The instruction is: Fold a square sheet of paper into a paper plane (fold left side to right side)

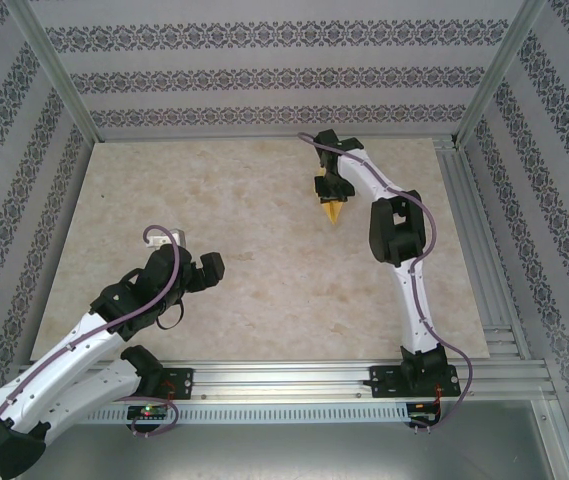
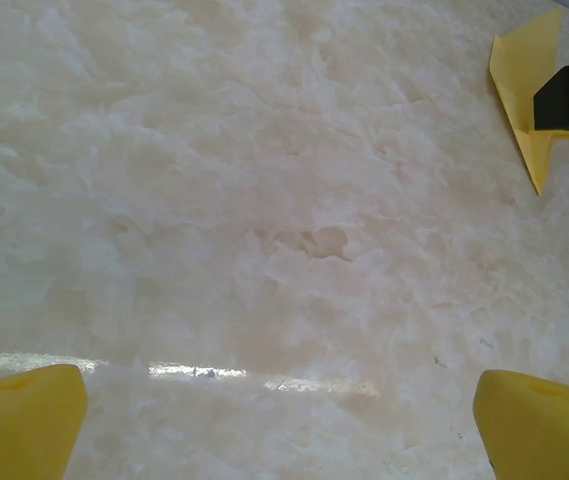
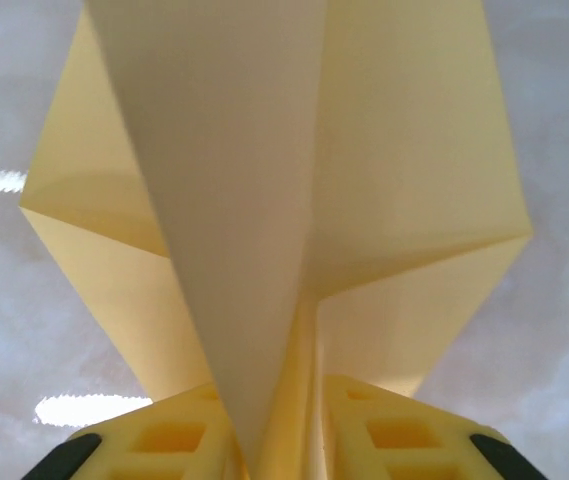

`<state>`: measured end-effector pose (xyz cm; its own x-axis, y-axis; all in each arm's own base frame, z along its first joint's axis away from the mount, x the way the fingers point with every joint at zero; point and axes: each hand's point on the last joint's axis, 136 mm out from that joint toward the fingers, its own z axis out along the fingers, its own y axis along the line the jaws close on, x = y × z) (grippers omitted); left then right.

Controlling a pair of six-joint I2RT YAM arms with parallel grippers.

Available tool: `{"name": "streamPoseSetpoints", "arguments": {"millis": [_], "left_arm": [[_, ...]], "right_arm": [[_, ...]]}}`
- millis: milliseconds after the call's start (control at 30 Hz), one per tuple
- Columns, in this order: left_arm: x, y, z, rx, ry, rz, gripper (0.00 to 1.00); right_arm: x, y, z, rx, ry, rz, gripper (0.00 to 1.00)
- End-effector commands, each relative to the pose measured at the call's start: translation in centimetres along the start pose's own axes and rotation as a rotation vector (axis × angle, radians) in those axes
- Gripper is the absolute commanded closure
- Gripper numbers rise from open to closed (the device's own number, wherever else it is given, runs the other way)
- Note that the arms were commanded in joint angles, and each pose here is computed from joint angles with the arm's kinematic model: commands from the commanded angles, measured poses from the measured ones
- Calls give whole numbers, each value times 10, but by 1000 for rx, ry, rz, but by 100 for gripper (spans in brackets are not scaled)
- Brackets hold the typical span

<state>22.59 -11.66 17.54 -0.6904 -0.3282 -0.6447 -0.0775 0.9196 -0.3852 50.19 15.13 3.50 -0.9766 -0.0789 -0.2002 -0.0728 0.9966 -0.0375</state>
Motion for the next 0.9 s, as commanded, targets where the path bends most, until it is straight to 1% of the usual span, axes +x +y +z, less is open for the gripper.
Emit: {"name": "streamPoseSetpoints", "arguments": {"millis": [0, 167, 267, 367, 467, 533, 633, 700, 800, 867], "left_arm": [[-10, -6, -4, 24, -24, -2, 0], [-11, -8, -3, 25, -25, 0, 0], [-16, -9, -3, 20, -39, 7, 0], [-27, -9, -4, -10, -68, 23, 0], [-41, -5, -5, -79, -101, 42, 0], [-52, -3, -4, -120, -121, 59, 0], [-66, 1, -3, -174, -161, 63, 0], [-74, 7, -4, -210, -196, 52, 0], [-85, 23, -6, -279, -263, 40, 0], [-93, 33, -6, -323, -323, 58, 0]], "right_arm": [[-11, 2, -58, -3, -98, -12, 71], [-4, 2, -93, -4, -147, -6, 69], [3, 0, -122, -10, -194, -3, 67], [18, -8, -154, -10, -256, 6, 65], [40, -17, -182, -33, -338, 22, 61], [59, -28, -199, -46, -399, 41, 56], [90, -47, -210, -42, -451, 68, 50], [110, -60, -212, -33, -491, 84, 49], [135, -83, -208, -10, -570, 134, 40], [148, -105, -201, 26, -626, 195, 25]]}}
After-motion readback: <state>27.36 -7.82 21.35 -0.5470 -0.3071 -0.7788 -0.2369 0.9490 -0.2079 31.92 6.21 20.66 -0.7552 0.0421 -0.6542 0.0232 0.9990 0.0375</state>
